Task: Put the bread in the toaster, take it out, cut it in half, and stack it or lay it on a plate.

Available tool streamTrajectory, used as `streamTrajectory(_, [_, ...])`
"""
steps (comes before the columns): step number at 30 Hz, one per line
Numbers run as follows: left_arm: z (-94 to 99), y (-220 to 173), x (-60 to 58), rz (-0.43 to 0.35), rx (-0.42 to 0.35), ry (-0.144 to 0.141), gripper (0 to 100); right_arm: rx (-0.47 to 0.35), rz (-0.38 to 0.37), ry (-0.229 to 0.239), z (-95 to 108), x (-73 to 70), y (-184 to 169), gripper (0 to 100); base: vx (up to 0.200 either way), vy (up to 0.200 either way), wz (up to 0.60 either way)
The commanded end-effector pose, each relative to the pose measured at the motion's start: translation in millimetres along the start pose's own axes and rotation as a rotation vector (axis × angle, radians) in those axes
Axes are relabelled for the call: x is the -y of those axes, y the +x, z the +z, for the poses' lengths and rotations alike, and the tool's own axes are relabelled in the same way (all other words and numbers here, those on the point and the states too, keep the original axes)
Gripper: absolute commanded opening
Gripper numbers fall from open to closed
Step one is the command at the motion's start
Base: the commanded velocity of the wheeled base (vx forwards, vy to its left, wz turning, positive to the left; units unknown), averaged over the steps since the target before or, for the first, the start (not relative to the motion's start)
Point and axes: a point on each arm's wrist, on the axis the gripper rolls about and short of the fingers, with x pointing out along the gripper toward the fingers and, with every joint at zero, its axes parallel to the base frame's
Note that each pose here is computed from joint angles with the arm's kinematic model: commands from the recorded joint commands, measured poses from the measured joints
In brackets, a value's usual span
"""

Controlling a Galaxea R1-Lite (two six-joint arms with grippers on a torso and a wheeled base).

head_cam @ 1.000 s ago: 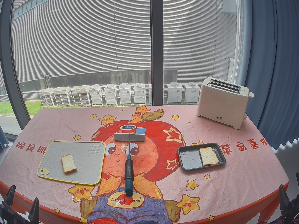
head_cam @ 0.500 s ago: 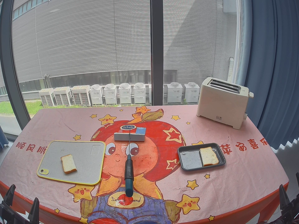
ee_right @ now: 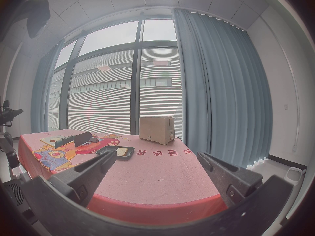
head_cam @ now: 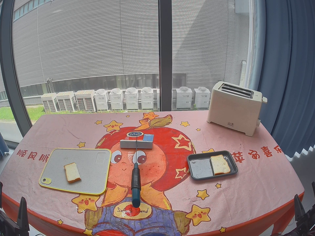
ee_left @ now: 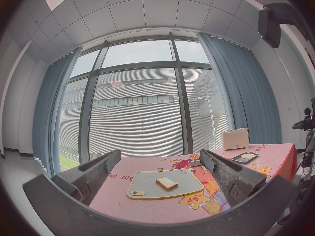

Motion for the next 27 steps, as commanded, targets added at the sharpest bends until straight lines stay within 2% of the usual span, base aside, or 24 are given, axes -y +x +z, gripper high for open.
streamTrajectory(1, [-5.4, -1.1, 0.2, -0.001, -0.004, 0.007, 100, -0.005, 0.000, 0.000, -4.3, 0.0, 0.3, 100, 0.000, 0.000, 0.00])
streamTrajectory(5, [-5.7, -1.1, 0.4, -0.009, -0.007, -0.015, 100, -0.005, 0.000, 0.000, -4.3, 0.0, 0.3, 100, 0.000, 0.000, 0.00])
streamTrajectory(9, [-7.5, -1.2, 0.5, -0.013, -0.024, -0.075, 100, -0.005, 0.000, 0.001, -4.3, 0.0, 0.3, 100, 0.000, 0.000, 0.00])
streamTrajectory(12, [-12.8, -1.4, 0.7, -0.013, -0.076, -0.078, 100, -0.005, 0.001, 0.000, -4.3, 0.0, 0.3, 100, 0.000, 0.000, 0.00])
streamTrajectory(13, [-17.3, -1.9, 0.7, -0.005, -0.121, -0.074, 100, -0.005, 0.001, 0.000, -4.3, 0.0, 0.3, 100, 0.000, 0.000, 0.00])
streamTrajectory(16, [-18.9, -2.1, 0.8, -0.008, -0.136, -0.074, 100, -0.005, 0.000, 0.001, -4.3, 0.0, 0.3, 100, 0.000, 0.000, 0.00])
streamTrajectory(20, [-16.5, -1.8, 1.1, -0.025, -0.113, -0.078, 100, -0.005, 0.001, 0.000, -4.3, 0.0, 0.3, 100, 0.000, 0.000, 0.00])
streamTrajectory(23, [-11.8, -1.5, 2.1, -0.075, -0.071, -0.089, 100, -0.005, 0.001, 0.000, -4.3, 0.0, 0.3, 100, 0.000, 0.000, 0.00])
streamTrajectory(24, [-6.8, -1.6, 2.7, -0.111, -0.036, -0.091, 100, -0.005, 0.000, 0.000, -4.3, 0.0, 0.3, 100, 0.000, 0.000, 0.00])
streamTrajectory(27, [1.2, -2.8, 2.9, -0.127, -0.015, -0.089, 100, -0.005, 0.001, 0.000, -4.3, 0.0, 0.3, 100, 0.000, 0.000, 0.00])
